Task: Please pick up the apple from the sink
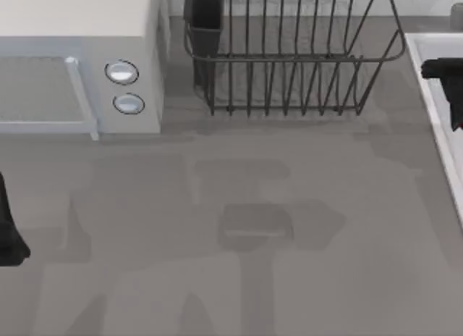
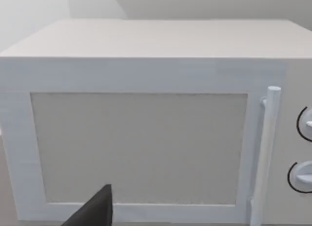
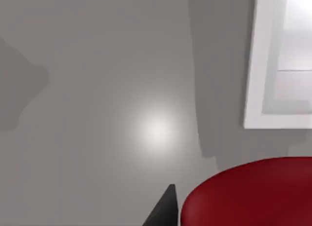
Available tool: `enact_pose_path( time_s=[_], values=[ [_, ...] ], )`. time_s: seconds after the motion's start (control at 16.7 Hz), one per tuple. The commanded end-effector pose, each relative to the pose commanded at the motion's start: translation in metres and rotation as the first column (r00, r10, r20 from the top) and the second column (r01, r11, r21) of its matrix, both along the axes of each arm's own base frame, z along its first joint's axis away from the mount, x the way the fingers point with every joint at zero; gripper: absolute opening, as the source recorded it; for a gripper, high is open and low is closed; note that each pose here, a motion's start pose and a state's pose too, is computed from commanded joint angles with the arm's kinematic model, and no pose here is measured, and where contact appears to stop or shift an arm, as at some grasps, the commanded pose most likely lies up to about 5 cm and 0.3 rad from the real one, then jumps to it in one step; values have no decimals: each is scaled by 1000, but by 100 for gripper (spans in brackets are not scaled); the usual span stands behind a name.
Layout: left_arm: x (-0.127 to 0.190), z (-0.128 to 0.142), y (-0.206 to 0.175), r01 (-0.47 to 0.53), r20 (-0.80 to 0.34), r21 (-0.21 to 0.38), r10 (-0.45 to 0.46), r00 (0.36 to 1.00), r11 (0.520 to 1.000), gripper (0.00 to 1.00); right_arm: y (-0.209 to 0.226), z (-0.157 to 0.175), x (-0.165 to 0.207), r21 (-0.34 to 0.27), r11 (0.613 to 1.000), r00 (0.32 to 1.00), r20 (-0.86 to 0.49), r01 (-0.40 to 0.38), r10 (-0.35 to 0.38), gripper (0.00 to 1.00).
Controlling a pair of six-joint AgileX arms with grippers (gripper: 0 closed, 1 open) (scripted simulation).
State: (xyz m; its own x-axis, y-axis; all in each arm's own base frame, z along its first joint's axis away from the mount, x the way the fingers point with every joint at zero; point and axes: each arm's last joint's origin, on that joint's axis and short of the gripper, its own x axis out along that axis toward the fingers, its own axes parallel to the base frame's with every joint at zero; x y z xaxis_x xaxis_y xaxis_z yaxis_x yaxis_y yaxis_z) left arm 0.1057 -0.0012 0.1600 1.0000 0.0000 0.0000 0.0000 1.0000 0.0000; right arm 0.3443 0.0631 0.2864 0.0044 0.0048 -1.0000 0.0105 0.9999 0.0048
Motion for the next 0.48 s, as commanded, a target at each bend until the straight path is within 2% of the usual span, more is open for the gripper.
enact_pose_path(
  time_s=[0.3, 0.48],
  values=[
    [0, 0, 0, 0, 0, 0, 0, 1000, 1000, 100, 56, -14, -80, -10, 1000, 1000, -19, -1, 0, 0],
    [0, 0, 0, 0, 0, 0, 0, 1000, 1000, 100, 66, -16, -105, -5, 1000, 1000, -5, -1, 1, 0]
  ],
)
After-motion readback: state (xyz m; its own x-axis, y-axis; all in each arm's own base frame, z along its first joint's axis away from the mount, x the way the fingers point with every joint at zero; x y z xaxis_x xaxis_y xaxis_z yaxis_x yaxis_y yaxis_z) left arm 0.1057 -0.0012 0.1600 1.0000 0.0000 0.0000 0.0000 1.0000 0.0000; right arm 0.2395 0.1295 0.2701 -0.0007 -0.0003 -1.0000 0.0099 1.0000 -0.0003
